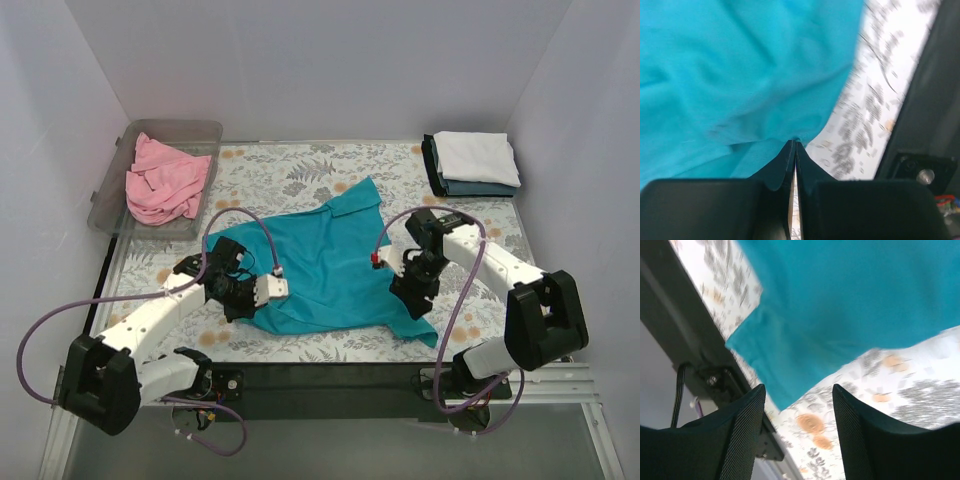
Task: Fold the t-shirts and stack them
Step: Flatten the tshirt out
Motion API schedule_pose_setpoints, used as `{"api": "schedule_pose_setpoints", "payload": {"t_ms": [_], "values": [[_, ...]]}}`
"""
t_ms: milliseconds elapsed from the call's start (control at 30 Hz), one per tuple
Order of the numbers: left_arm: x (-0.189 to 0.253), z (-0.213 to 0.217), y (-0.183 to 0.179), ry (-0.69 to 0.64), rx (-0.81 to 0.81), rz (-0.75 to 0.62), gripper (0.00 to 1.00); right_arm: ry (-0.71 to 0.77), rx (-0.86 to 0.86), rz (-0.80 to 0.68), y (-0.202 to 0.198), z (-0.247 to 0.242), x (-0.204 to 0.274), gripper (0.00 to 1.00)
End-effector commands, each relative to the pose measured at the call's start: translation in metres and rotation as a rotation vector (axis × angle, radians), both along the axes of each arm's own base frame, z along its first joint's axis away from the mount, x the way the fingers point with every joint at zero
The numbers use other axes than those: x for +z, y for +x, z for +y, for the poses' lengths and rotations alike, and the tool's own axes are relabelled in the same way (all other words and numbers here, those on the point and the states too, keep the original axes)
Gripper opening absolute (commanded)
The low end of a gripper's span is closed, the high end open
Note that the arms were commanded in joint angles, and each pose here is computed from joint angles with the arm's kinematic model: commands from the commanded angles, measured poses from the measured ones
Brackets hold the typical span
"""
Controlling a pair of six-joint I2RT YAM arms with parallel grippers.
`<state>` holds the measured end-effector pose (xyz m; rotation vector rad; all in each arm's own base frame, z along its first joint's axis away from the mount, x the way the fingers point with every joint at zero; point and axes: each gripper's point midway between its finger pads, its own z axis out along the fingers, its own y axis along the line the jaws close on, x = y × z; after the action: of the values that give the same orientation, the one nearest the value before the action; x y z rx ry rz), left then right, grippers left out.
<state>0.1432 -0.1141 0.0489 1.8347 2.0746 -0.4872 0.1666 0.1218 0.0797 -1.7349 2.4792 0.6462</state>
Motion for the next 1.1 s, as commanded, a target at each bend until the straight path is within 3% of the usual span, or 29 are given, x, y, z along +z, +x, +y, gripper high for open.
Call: {"api": "schedule_pose_setpoints", "payload": {"t_ms": [0, 133, 200, 267, 467, 667, 700, 733, 767, 800, 900, 1067], "values": [[0.023, -0.02, 0.044, -0.127, 0.181, 0.004, 0.0, -0.088, 0.051, 0.002, -0.031, -0.029, -0.008, 0.66], [0.034, -0.023, 0.103, -0.199, 0.381, 0.123, 0.0, -0.138, 0.083, 0.028, -0.045, -0.043, -0.021, 0.72], [0.033, -0.027, 0.114, -0.236, 0.43, 0.209, 0.0, -0.168, 0.093, 0.046, -0.05, -0.05, -0.03, 0.76], [0.04, -0.026, 0.131, -0.269, 0.455, 0.201, 0.0, -0.175, 0.101, 0.046, -0.054, -0.053, -0.035, 0.79], [0.03, -0.025, 0.134, -0.272, 0.463, 0.205, 0.0, -0.193, 0.064, 0.03, -0.059, -0.058, -0.055, 0.78], [0.026, -0.024, 0.13, -0.282, 0.499, 0.213, 0.0, -0.215, 0.052, 0.025, -0.046, -0.051, -0.061, 0.64], [0.026, -0.024, 0.131, -0.284, 0.511, 0.219, 0.0, -0.215, 0.056, 0.036, -0.048, -0.05, -0.063, 0.58], [0.027, -0.021, 0.134, -0.29, 0.525, 0.213, 0.0, -0.211, 0.057, 0.052, -0.049, -0.048, -0.066, 0.4], [0.028, -0.02, 0.138, -0.299, 0.537, 0.208, 0.0, -0.214, 0.056, 0.055, -0.048, -0.048, -0.067, 0.28], [0.03, -0.019, 0.141, -0.309, 0.551, 0.211, 0.0, -0.216, 0.05, 0.048, -0.045, -0.048, -0.067, 0.04], [0.038, -0.012, 0.154, -0.338, 0.589, 0.204, 0.0, -0.236, 0.021, -0.019, -0.024, -0.054, -0.059, 0.01], [0.048, 0.002, 0.17, -0.322, 0.557, 0.084, 0.0, -0.367, 0.104, -0.323, 0.054, -0.076, -0.006, 0.01]]}}
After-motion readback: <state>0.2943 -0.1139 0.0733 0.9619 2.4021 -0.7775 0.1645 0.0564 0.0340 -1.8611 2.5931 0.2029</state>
